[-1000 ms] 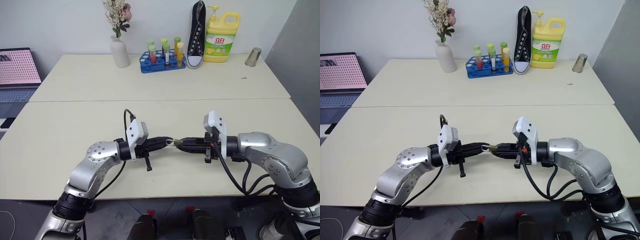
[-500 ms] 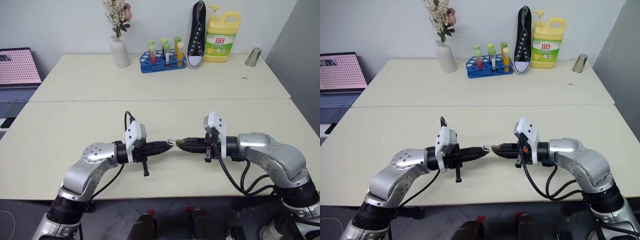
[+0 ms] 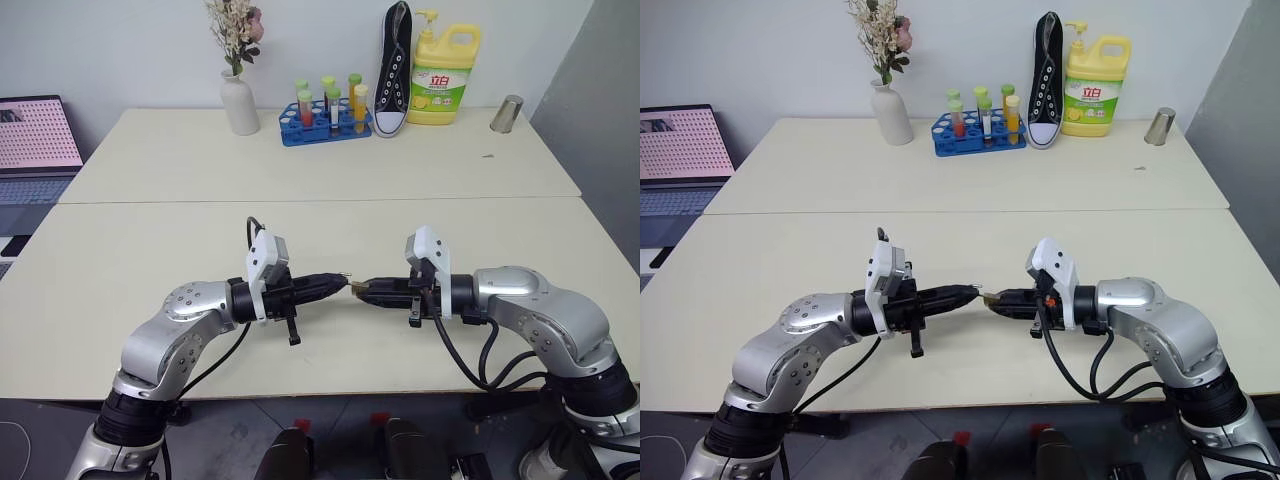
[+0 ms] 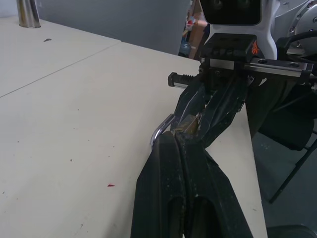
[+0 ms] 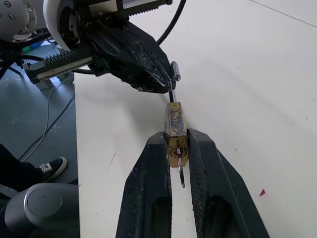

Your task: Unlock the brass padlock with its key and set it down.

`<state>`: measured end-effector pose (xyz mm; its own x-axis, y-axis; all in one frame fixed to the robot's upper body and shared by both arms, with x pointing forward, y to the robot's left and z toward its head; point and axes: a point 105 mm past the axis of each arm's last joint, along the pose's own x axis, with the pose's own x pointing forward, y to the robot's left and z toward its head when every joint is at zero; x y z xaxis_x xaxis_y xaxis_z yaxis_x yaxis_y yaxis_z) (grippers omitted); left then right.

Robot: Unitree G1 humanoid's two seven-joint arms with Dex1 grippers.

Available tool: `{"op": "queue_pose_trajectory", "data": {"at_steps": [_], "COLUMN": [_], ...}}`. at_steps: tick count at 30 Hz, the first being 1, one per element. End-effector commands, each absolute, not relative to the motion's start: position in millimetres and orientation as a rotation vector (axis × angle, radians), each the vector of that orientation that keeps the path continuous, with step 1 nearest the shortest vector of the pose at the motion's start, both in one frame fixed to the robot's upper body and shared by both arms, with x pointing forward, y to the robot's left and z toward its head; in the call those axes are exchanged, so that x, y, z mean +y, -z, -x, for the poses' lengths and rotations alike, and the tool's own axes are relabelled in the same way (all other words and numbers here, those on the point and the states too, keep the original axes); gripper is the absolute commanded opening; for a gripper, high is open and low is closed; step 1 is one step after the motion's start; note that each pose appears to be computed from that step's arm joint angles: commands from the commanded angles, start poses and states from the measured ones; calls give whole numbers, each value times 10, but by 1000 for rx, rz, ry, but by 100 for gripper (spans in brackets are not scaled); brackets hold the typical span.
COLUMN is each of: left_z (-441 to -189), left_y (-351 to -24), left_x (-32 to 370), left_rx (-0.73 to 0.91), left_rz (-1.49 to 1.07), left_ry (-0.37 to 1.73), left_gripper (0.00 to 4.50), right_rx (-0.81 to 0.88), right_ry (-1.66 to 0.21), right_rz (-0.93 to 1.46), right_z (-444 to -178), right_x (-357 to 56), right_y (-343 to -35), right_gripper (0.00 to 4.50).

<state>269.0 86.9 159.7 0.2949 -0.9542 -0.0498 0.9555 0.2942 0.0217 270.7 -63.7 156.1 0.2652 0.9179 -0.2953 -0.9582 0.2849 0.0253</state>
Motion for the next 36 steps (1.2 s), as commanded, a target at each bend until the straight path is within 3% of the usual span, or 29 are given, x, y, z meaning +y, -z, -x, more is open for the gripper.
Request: {"op": "queue_pose_trajectory", "data": {"at_steps": [1, 5, 8, 20, 34, 36], "left_z": [-2608, -2498, -2463, -2497, -2420, -2445], "left_y": [-1694, -1607, -1492, -1447, -1299, -1299], "left_x": [906, 1005, 1107, 1187, 1301, 1322], "left_rx": [-38, -85, -124, -272, -219, -199], "left_rz": [-180, -408, -611, -732, -737, -689], "left_ry": [1280, 1329, 1348, 1265, 1192, 1167], "left_gripper": [0, 0, 56, 443, 450, 450], "right_rx": [241, 262, 291, 504, 665, 671], "right_ry": [-1289, -1285, -1285, -1259, -1233, -1213], "right_rz": [174, 159, 149, 40, 33, 56], "right_z": [-2688, -2691, -2685, -2765, -3118, -3161], "right_x": [-628, -649, -678, -724, -487, -529], "right_y": [-1624, -1611, -1588, -1375, -1051, -1020], "right_gripper": [13, 13, 13, 13, 13, 89]}}
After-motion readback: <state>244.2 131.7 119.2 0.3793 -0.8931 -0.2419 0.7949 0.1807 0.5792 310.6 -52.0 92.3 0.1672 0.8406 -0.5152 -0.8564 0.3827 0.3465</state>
